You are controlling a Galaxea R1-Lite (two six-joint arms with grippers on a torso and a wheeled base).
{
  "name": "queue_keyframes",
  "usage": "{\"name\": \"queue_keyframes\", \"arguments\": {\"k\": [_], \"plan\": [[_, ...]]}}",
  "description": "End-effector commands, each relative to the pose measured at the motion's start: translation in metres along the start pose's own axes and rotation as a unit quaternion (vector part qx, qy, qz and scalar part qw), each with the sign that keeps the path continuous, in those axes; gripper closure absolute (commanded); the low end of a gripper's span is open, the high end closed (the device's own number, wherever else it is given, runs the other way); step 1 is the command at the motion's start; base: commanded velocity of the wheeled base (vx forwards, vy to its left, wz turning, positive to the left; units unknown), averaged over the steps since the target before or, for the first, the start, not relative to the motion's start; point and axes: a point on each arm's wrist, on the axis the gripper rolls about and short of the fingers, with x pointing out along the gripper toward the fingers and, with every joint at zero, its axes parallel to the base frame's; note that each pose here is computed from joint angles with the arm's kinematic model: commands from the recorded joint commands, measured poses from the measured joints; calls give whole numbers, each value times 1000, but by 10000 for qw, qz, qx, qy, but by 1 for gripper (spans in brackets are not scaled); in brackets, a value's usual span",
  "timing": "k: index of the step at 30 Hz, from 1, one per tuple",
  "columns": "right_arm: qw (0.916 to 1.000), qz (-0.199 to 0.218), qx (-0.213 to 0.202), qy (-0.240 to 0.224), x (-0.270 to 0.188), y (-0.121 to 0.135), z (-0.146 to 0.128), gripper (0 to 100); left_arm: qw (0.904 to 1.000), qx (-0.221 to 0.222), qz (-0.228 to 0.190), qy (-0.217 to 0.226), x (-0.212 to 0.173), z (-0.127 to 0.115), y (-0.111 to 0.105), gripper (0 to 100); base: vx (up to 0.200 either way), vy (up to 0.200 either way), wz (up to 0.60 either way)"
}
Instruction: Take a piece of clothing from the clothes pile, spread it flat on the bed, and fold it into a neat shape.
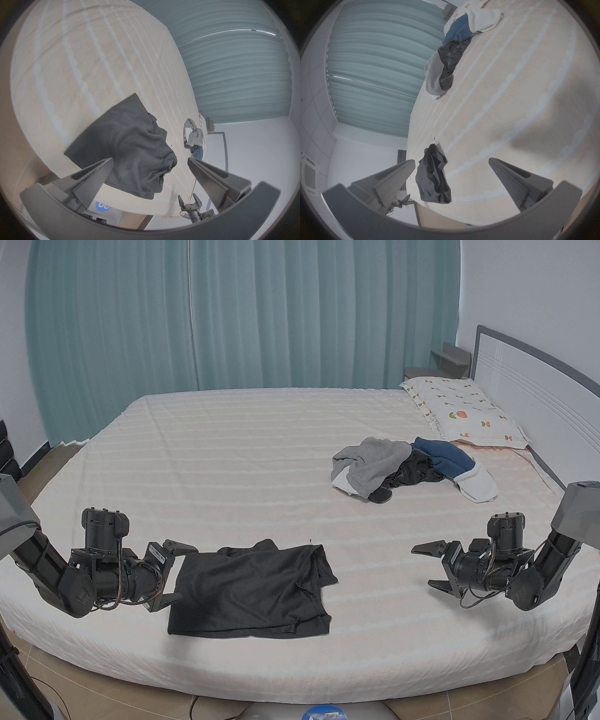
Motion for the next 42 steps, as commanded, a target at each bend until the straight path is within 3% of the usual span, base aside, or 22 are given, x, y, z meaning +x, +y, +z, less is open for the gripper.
{"name": "queue_keyframes", "arguments": {"k": [1, 7, 11, 20, 31, 32, 42], "plan": [[9991, -123, -417, -10, 11, 11, -14, 0, 10000, -27, 18, 1, 0, 1, 1, 0, 0, 200, 0], [9918, -467, -1193, 16, 25, 9, -39, 0, 10000, -53, 15, -55, 6, 5, 6, 0, 0, 200, 0], [9867, -481, -1548, 97, 28, 11, -47, 0, 9999, -77, 18, -91, 7, 8, 8, 0, 0, 200, 0], [9797, -587, -1904, 231, 27, 5, -53, 0, 9999, -96, 57, -68, 11, 8, 10, 0, 0, 200, 0], [9707, -772, -2234, 437, 27, -10, -60, 0, 9999, -114, 100, -40, 13, 8, 13, 0, 0, 0, 0], [9702, -792, -2242, 458, 26, -11, -61, 100, 9999, -122, 92, -37, 13, 7, 12, 0, 0, 0, 0], [9655, -1037, -2352, 423, 7, -19, -60, 100, 9998, -156, 119, -26, 14, 7, 14, 0, 0, 0, 0]]}}
